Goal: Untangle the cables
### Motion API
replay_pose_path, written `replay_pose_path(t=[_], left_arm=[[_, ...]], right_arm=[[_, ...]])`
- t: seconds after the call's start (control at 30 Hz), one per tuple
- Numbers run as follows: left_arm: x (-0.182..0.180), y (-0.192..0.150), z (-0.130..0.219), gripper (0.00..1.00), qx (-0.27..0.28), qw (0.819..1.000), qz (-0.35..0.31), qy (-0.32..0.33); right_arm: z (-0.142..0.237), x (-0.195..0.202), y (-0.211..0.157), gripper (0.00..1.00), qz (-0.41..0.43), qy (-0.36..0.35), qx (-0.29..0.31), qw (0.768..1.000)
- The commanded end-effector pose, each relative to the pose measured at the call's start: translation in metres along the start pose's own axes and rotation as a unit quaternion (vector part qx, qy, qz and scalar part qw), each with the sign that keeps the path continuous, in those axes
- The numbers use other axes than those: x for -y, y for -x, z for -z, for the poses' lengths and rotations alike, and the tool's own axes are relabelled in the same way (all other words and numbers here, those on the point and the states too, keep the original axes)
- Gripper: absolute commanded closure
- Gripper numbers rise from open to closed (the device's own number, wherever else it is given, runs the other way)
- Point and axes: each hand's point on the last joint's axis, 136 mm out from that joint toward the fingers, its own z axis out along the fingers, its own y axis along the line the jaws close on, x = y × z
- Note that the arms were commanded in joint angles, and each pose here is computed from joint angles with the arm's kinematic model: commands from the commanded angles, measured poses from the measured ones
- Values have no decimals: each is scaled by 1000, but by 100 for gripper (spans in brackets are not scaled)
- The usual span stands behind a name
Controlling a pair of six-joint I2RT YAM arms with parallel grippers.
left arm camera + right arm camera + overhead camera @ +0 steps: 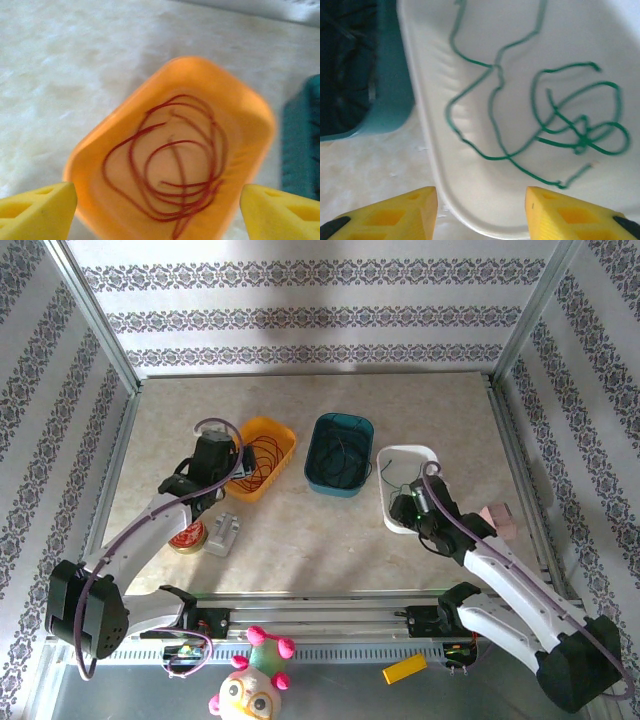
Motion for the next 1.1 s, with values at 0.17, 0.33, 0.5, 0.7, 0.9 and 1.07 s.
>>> replay_pose_path(t=[0.17, 0.33, 0.5, 0.7, 0.9, 1.07], left_arm=[[-62, -30, 0, 14, -12, 991, 96, 94], [-70, -42, -9, 14, -36, 987, 123, 100], [-91, -49, -8, 14, -39, 979, 146, 137], [-93, -56, -11, 14, -53, 977, 159, 132], [-82, -75, -20, 16, -92, 977, 161, 105], [-67, -91, -25, 18, -117, 979, 157, 65]], right_arm=[[20, 98, -25, 50, -152, -130, 28, 979], [35, 132, -37, 50, -206, -174, 45, 962], [36, 148, -52, 50, -235, -203, 30, 950], [25, 143, -49, 50, -217, -218, 3, 951], [-8, 126, -52, 49, -206, -192, -47, 958], [-34, 109, -46, 49, -186, -157, -74, 967]])
